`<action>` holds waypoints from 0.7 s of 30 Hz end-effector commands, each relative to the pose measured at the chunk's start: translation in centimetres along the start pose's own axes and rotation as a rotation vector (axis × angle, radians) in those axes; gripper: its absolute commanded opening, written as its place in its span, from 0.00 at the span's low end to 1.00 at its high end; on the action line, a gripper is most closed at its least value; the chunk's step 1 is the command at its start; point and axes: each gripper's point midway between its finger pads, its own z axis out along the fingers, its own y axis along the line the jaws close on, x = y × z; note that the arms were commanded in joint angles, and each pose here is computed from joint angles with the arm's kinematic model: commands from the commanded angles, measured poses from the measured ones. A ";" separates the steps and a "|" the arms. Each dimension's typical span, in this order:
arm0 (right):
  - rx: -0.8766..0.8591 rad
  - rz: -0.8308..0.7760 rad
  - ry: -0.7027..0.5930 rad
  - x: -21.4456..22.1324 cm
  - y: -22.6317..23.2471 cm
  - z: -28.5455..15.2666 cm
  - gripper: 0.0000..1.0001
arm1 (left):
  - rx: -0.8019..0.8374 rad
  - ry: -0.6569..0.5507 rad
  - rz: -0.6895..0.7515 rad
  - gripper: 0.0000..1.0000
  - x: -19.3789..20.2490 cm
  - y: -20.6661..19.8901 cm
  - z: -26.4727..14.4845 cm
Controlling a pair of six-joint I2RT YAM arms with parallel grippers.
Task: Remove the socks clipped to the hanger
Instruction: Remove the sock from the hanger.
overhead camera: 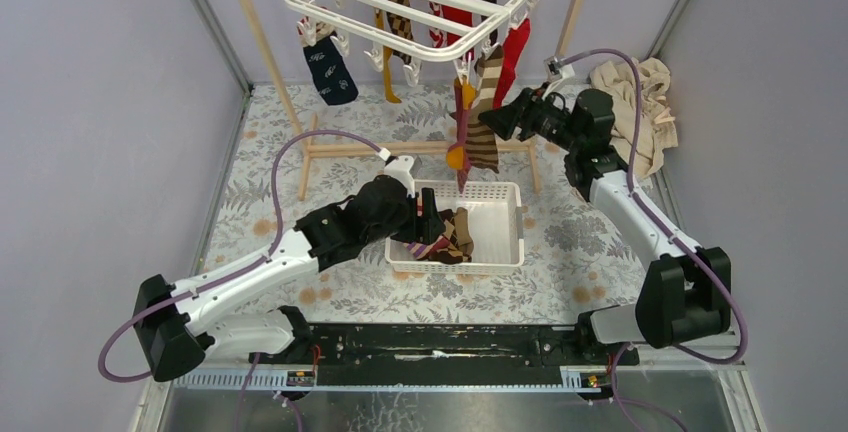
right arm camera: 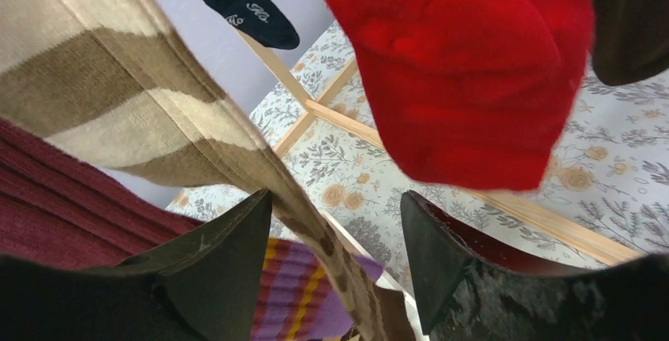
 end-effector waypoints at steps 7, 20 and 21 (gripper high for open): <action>-0.109 -0.094 -0.012 -1.0 4.4 1.4 0.46 | 0.112 -0.083 -0.049 0.72 -2.6 -2.5 -1.8; -0.073 -0.102 0.026 -0.6 6.6 -2.1 0.15 | 0.278 -0.163 -0.118 0.72 -4.7 -7.0 -4.7; -0.067 -0.104 0.030 -0.7 6.8 -2.5 0.14 | 0.285 -0.168 -0.117 0.72 -4.8 -7.4 -4.8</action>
